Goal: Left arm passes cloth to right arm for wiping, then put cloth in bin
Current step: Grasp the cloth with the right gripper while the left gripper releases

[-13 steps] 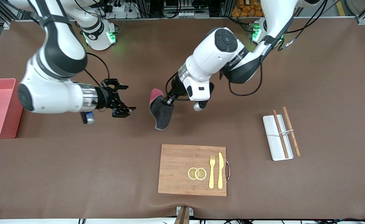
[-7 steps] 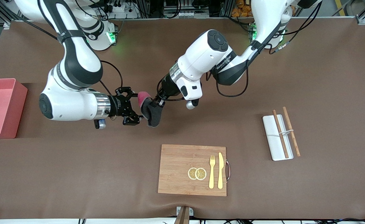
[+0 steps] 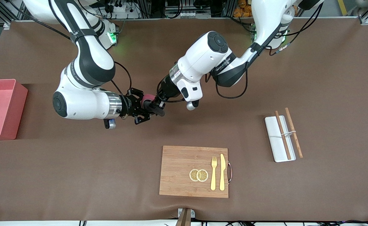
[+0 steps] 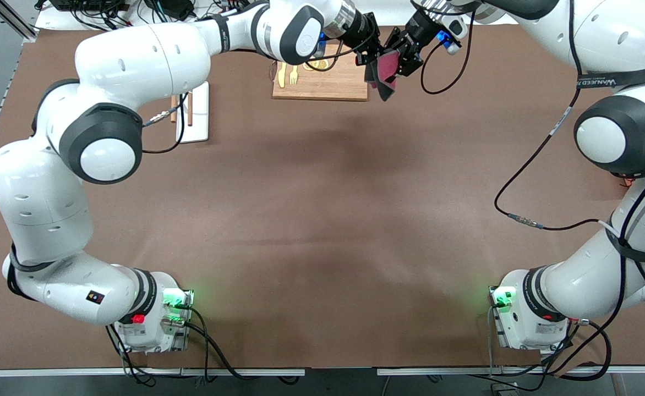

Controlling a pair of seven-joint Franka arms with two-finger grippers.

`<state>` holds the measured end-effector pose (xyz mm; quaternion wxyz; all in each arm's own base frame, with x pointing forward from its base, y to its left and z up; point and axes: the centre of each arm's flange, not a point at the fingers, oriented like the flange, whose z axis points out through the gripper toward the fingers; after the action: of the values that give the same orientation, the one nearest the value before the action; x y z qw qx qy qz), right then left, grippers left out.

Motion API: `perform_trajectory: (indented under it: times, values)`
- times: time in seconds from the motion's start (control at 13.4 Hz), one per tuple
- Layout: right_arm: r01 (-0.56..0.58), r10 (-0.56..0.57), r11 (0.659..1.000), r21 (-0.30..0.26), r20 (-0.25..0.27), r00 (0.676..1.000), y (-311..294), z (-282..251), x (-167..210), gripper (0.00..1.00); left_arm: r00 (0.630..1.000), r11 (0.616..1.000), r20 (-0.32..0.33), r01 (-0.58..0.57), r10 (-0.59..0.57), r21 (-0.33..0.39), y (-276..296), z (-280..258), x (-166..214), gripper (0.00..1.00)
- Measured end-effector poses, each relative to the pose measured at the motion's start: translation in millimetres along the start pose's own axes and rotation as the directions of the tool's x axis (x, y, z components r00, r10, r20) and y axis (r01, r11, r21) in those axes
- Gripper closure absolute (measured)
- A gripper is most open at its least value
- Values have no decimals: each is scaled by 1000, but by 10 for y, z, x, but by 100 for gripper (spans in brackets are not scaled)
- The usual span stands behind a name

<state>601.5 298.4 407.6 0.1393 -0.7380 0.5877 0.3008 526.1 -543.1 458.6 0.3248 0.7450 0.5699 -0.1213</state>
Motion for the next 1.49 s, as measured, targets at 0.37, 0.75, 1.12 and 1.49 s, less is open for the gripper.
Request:
perform_trajectory:
  times: [0.37, 0.75, 1.12, 1.49]
  values:
    - [3, -3, 1000, 6, -6, 1000, -10, 4, 4, 90, 1000, 1000, -7, 4, -4, -7, 40, -11, 54, 95]
    - [63, -63, 998, 9, -47, 997, -20, -24, 55, 91, 1000, 1000, -9, 6, -6, -16, 91, -40, 101, 81]
    - [179, -180, 984, -13, -118, 977, -68, -39, 321, 91, 990, 995, -96, -103, 104, 14, 361, -344, 417, 23]
    - [328, -328, 943, -62, -343, 880, -222, -127, 1084, 91, 918, 933, -202, -305, 341, 190, 689, -1332, 1042, 0]
